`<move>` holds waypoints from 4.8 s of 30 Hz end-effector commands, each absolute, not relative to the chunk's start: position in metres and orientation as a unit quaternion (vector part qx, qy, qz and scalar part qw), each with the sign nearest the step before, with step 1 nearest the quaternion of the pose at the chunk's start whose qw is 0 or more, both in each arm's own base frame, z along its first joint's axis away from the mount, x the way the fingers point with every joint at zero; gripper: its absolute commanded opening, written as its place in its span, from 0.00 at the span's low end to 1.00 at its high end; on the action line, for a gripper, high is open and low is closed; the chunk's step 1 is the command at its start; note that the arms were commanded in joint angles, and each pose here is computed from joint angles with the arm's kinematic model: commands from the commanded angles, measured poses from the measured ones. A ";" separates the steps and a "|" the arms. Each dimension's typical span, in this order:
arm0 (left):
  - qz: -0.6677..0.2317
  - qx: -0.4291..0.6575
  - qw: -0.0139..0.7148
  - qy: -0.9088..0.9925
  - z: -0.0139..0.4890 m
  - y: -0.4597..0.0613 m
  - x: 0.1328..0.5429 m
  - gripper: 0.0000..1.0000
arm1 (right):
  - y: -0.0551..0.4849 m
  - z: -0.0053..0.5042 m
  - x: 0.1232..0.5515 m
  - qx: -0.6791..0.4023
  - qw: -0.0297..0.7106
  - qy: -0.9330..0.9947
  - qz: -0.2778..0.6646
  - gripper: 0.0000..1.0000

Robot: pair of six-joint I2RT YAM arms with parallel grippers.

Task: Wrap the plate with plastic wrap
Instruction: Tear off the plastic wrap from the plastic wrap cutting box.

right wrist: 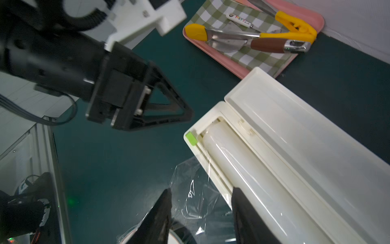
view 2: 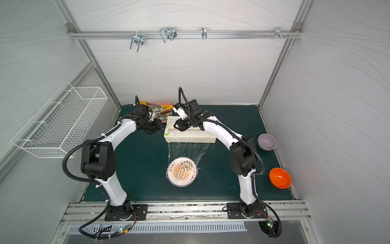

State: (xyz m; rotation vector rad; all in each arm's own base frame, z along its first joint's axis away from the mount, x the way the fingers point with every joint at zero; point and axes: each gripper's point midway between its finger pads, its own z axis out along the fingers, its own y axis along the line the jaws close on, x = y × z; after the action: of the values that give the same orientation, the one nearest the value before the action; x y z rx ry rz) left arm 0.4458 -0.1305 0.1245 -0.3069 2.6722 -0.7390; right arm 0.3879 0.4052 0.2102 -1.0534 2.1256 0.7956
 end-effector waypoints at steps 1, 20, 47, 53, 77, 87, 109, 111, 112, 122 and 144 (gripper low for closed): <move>-0.281 -0.063 0.185 0.940 0.131 -0.142 0.465 0.58 | 0.411 0.209 0.390 -0.445 0.312 0.784 0.300 0.47; -0.266 -0.058 0.144 0.951 0.082 -0.150 0.497 0.30 | 0.382 0.169 0.438 -0.391 0.293 0.821 0.296 0.40; -0.290 -0.056 0.169 0.940 0.108 -0.139 0.496 0.56 | 0.209 0.144 0.444 -0.096 0.251 0.957 0.107 0.56; -0.290 -0.031 0.159 0.943 0.099 -0.151 0.483 0.59 | 0.183 0.113 0.434 -0.067 0.205 0.969 0.117 0.57; -0.305 -0.030 0.155 0.939 0.103 -0.152 0.498 0.47 | 0.187 0.164 0.460 -0.128 0.295 0.946 -0.036 0.64; -0.311 -0.036 0.142 0.939 0.087 -0.146 0.489 0.39 | 0.413 0.172 0.377 -0.525 0.301 0.770 0.201 0.36; -0.324 -0.035 0.134 0.936 0.075 -0.142 0.484 0.16 | 0.477 0.128 0.408 -0.559 0.308 0.730 0.246 0.32; -0.325 -0.033 0.134 0.936 0.075 -0.142 0.484 0.16 | 0.477 0.123 0.408 -0.560 0.304 0.730 0.246 0.31; -0.325 -0.033 0.133 0.936 0.075 -0.141 0.484 0.15 | 0.478 0.121 0.409 -0.561 0.304 0.730 0.246 0.30; -0.326 -0.030 0.130 0.936 0.072 -0.142 0.484 0.14 | 0.482 0.107 0.412 -0.565 0.300 0.728 0.246 0.26; -0.274 -0.033 0.107 0.955 0.040 -0.127 0.468 0.00 | 0.457 0.069 0.405 -0.603 0.249 0.742 0.155 0.00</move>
State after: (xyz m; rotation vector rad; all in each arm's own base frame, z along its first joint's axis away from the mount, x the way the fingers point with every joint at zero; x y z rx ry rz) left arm 0.4911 -0.1452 0.0827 -0.0169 2.6598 -0.9101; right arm 0.4163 0.4782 0.1083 -1.5210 1.9242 0.5418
